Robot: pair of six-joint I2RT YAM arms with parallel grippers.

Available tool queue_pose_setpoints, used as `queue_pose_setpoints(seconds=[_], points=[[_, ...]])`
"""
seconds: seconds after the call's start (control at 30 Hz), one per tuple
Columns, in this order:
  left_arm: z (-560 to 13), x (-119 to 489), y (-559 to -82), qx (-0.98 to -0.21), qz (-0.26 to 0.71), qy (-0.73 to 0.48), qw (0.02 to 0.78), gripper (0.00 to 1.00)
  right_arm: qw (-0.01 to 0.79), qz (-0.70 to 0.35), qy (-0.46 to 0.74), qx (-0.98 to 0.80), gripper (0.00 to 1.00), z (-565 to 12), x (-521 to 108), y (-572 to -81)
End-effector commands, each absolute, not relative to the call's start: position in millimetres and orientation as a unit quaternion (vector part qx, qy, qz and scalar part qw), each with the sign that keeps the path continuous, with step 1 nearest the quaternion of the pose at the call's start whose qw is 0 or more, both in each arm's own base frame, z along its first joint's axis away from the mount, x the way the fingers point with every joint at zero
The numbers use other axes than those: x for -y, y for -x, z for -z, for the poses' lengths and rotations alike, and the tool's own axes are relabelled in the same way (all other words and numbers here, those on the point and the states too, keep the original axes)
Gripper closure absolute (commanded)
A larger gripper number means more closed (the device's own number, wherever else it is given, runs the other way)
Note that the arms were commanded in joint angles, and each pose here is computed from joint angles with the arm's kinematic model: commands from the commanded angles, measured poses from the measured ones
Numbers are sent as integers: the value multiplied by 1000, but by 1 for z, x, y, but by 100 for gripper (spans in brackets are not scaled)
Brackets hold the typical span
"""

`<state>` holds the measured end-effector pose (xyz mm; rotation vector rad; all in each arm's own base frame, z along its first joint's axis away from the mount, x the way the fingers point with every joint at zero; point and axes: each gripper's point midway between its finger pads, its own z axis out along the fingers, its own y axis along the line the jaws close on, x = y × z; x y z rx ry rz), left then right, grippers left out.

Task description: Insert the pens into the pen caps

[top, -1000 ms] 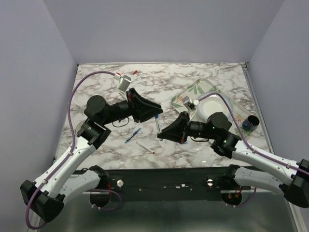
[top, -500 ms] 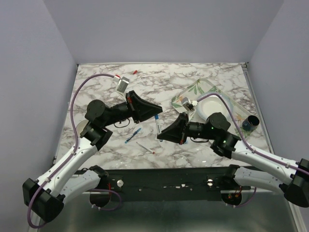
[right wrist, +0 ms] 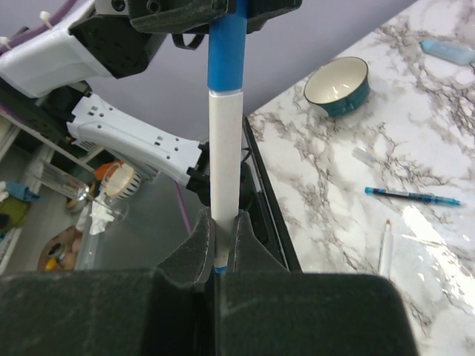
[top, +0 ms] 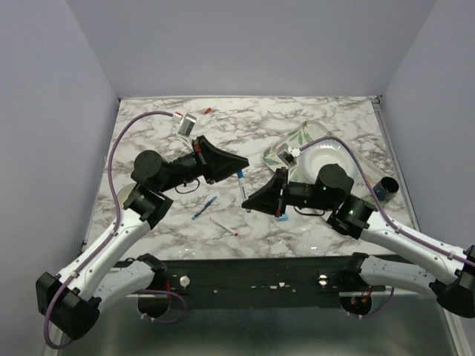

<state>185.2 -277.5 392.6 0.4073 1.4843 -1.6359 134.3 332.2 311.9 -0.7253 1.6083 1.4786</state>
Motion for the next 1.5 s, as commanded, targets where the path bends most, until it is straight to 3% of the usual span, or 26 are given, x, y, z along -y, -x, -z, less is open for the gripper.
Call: queue_pose_setpoints(seconds=[0.0, 0.3, 0.67, 1.03, 1.33, 1.47], points=[[-339, 284, -165, -659, 636, -196, 350, 100, 522, -567, 257, -583, 99, -390, -321, -159], [-318, 290, -153, -660, 647, -205, 323, 100, 556, -562, 247, -560, 99, -423, -317, -167], [-353, 302, -125, -596, 693, -238, 328, 100, 543, -644, 232, -487, 99, -475, -316, -148], [-345, 309, -125, -631, 703, -202, 258, 100, 600, -618, 255, -439, 99, -500, -296, -141], [-331, 309, -126, -677, 672, -183, 237, 100, 634, -578, 281, -430, 99, -514, -284, -137], [-337, 307, -124, -675, 663, -191, 262, 100, 628, -583, 269, -440, 99, -518, -282, -137]])
